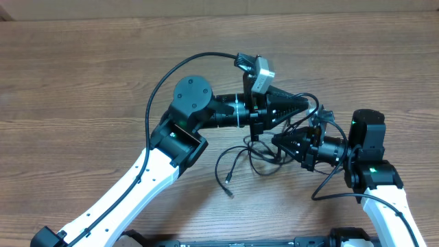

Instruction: Untangle cables

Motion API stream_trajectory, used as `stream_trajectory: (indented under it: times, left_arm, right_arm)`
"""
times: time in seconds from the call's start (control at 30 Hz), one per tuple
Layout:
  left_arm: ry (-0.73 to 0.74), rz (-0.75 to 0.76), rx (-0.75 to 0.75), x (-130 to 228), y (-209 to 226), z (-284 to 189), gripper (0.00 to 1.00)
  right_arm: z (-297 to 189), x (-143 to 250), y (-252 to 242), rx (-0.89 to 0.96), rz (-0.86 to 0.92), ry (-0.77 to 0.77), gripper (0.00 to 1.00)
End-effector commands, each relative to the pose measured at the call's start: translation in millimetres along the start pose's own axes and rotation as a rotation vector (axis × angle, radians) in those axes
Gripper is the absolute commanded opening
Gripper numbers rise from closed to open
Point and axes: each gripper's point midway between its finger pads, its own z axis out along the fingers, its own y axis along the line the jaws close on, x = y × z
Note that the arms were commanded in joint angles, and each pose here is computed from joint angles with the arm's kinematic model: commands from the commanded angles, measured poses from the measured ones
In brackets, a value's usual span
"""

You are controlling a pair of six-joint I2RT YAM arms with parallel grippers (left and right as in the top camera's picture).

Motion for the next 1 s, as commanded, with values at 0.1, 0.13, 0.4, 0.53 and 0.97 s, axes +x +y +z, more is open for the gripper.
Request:
stream_trajectory:
  times: [0.1,0.13,0.4,0.53,0.97]
  left_arm:
    - [0.018,-0.054,-0.245,8.3,53.5,-16.1,0.20]
    - [0.035,-0.067,-0.276,13.9,60.5,-19.3,0.12]
    - [0.146,-0.083,-0.361,43.5,80.2,-33.1,1.00]
    - [0.267,0.030,-0.215,67.7,58.8,-32.0,1.00]
    - [0.505,0.340,-0.292,113.6,82.8,-57.1,0.99]
  right_arm:
    - [0.2,-8.3,2.3,-0.011,0.035,-0.019,0.04]
    - [0.2,-10.6,2.4,-0.011,0.044,-0.025,0.04]
    - [-1.8,-39.4,-1.9,0.016,0.189,-0.111,0.04]
    - [-4.5,-54.9,-3.5,0.024,0.261,-0.164,0.04]
    - [-28.9,-77.6,-15.9,0.033,0.482,-0.271,0.04]
